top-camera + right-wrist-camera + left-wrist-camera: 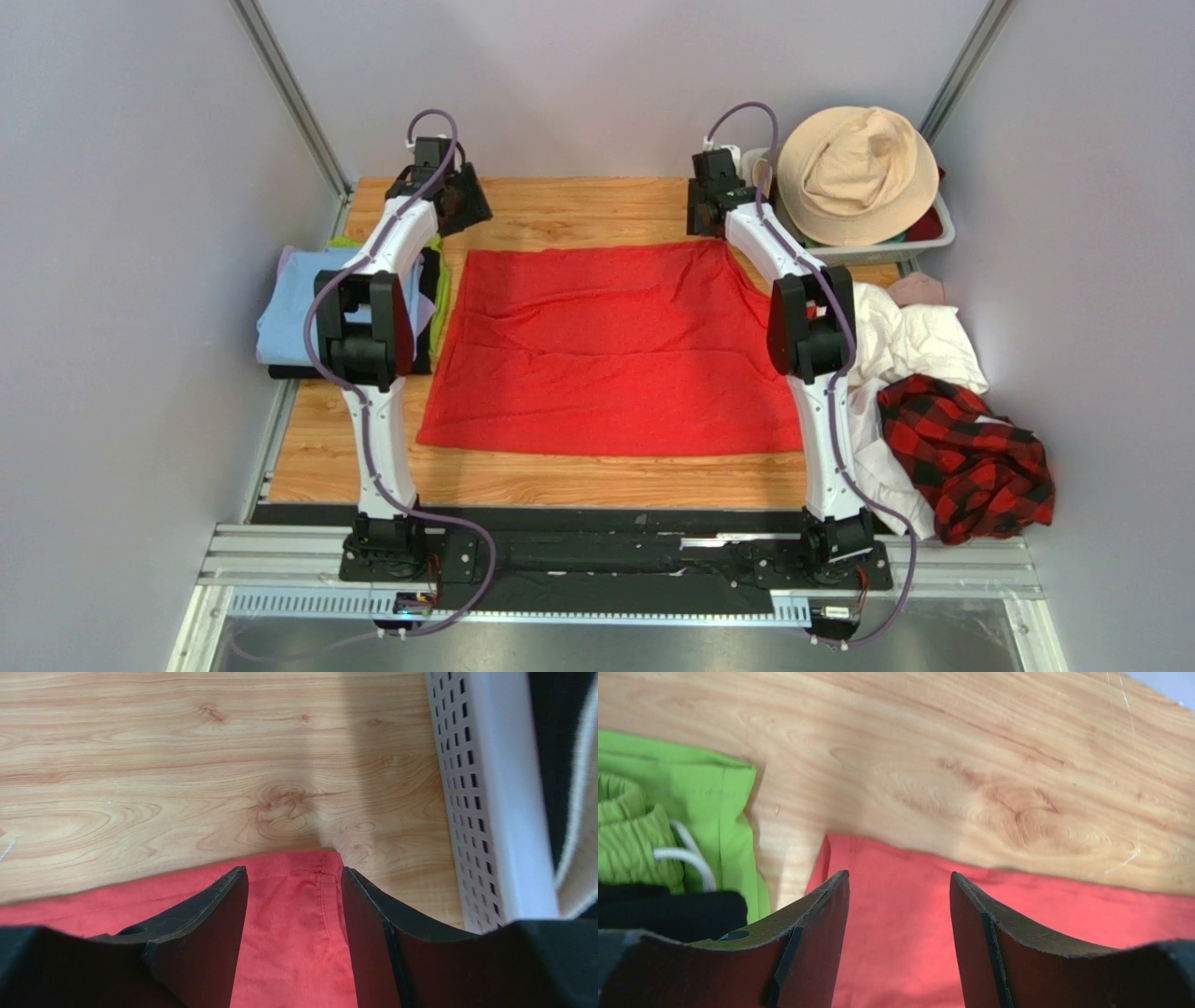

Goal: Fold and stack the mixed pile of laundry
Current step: Fold the tank top at the center of the board.

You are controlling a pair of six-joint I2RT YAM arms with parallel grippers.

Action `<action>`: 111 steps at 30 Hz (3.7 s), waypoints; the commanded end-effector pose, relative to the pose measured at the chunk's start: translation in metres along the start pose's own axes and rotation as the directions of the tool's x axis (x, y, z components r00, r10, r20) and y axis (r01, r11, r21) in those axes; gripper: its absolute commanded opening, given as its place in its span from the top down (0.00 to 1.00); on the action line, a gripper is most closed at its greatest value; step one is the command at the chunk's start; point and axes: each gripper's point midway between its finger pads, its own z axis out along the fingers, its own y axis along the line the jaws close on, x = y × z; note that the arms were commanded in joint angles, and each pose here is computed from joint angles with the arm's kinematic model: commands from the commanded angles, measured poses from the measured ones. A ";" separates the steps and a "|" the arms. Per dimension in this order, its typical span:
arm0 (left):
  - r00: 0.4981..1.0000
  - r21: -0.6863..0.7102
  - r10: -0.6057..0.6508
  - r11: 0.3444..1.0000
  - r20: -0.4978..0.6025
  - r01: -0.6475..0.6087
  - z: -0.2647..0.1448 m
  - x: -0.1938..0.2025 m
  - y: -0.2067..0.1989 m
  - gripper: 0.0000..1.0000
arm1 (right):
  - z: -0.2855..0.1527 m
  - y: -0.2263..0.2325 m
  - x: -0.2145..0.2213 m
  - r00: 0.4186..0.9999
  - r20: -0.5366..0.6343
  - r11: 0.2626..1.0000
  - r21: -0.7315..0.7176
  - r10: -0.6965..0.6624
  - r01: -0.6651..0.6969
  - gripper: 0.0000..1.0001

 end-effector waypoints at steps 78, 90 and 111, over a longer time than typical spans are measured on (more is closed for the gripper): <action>0.993 0.017 -0.110 0.994 0.048 0.109 0.038 -0.017 0.029 1.00 | -0.005 -0.019 -0.023 0.986 0.073 0.988 -0.001 0.152 -0.152 0.97; 0.985 0.072 -0.088 0.994 0.145 0.078 0.010 -0.053 0.013 1.00 | -0.028 -0.027 -0.027 0.987 0.077 0.990 0.004 0.139 -0.140 1.00; 0.987 0.052 -0.100 0.994 0.129 0.094 -0.026 -0.019 0.027 1.00 | -0.086 -0.035 0.012 0.990 -0.018 0.990 -0.006 0.143 -0.143 1.00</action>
